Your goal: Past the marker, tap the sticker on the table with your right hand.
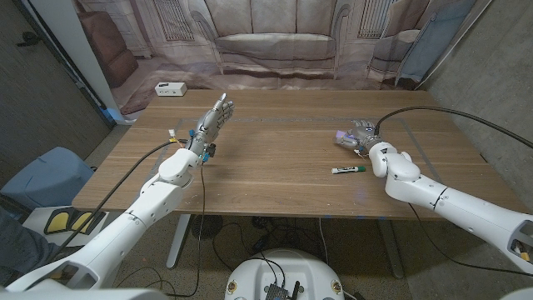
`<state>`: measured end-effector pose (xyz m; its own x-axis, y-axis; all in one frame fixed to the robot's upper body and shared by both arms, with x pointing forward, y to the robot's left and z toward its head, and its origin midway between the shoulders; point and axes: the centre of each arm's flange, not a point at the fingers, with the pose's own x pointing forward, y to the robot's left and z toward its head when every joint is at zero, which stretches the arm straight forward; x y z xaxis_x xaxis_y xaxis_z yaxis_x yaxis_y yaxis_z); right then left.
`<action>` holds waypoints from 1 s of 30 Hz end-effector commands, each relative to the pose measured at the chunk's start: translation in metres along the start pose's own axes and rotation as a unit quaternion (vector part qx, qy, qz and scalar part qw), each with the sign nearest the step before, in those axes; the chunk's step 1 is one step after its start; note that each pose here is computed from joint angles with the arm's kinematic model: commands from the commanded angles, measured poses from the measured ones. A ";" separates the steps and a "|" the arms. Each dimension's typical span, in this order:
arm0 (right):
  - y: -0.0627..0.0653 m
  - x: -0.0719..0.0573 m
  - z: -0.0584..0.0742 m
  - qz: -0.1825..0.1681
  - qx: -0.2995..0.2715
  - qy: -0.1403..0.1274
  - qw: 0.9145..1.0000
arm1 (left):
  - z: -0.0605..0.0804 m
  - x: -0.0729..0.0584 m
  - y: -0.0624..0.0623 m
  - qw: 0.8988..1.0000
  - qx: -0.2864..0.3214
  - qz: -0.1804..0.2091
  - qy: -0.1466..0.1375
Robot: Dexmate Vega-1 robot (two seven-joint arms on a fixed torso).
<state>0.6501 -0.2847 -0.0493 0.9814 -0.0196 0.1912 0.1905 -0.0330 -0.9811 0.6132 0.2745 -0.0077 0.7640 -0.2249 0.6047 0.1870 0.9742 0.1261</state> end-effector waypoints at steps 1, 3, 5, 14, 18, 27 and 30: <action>0.004 -0.001 0.002 0.008 -0.011 0.005 1.000 | 0.000 -0.003 0.000 1.000 0.000 -0.002 0.001; 0.003 -0.001 0.002 0.007 -0.009 0.007 1.000 | 0.000 -0.004 0.000 1.000 -0.001 -0.002 0.000; 0.002 -0.001 0.001 0.004 -0.006 0.007 1.000 | 0.000 -0.004 0.000 1.000 0.000 -0.003 0.001; -0.004 -0.004 0.000 -0.008 -0.003 0.009 1.000 | -0.001 -0.006 0.000 1.000 -0.001 -0.001 -0.001; -0.008 -0.006 0.000 -0.017 -0.001 0.008 1.000 | -0.001 -0.006 0.000 1.000 -0.001 -0.003 -0.002; -0.016 -0.009 0.001 -0.035 0.001 0.007 0.999 | -0.001 -0.006 0.000 1.000 -0.002 -0.003 -0.003; -0.017 -0.010 0.000 -0.039 0.000 0.009 0.999 | -0.001 -0.006 0.000 1.000 -0.002 -0.003 -0.003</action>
<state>0.6421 -0.2832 -0.0416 0.9727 -0.0303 0.2303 0.2292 -0.0353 -0.9727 0.6096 0.2756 -0.0113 0.7605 -0.2295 0.6074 0.1916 0.9731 0.1278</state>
